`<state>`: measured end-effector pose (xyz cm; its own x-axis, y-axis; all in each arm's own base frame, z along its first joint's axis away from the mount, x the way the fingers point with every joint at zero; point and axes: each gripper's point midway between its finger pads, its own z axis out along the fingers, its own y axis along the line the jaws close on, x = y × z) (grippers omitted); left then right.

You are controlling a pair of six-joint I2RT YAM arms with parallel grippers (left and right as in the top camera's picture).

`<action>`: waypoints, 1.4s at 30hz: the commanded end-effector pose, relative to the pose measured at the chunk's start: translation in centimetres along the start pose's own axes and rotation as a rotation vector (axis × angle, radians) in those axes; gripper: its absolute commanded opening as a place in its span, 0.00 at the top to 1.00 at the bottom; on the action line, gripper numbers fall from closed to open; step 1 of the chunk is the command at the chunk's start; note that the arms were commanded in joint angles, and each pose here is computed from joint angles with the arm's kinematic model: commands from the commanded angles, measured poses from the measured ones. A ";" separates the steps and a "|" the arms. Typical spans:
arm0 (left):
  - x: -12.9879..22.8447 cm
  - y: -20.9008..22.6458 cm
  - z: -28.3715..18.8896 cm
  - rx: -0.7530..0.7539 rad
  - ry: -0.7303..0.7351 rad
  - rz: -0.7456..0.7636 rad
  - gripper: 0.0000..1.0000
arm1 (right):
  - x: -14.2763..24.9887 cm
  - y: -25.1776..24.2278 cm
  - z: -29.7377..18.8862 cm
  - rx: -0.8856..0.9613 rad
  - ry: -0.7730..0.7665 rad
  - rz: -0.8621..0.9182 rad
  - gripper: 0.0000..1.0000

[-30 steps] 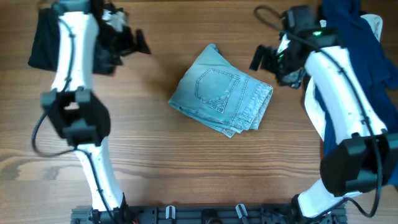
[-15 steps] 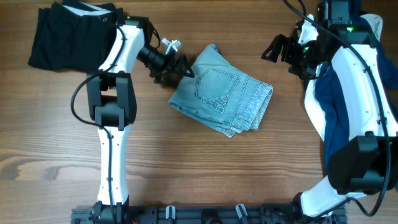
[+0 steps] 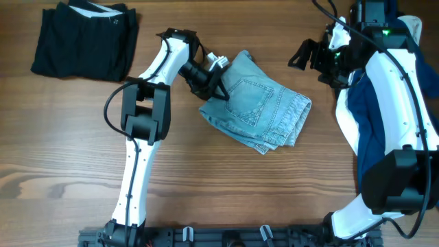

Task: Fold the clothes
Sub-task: 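Carry the folded shorts to the top-left onto the black garment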

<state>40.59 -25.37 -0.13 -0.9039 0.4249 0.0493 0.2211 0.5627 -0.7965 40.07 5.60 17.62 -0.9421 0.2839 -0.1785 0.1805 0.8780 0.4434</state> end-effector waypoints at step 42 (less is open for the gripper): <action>-1.8 8.2 -39.8 -0.547 -0.894 -0.010 0.92 | 0.9 0.5 -1.2 -0.004 0.015 -0.007 0.00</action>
<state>58.54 2.95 15.64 -0.8472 -0.2222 -0.4826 0.1026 0.8228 -0.5589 38.96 5.63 17.30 -0.9499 0.2838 -0.1311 0.2022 0.8776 0.4348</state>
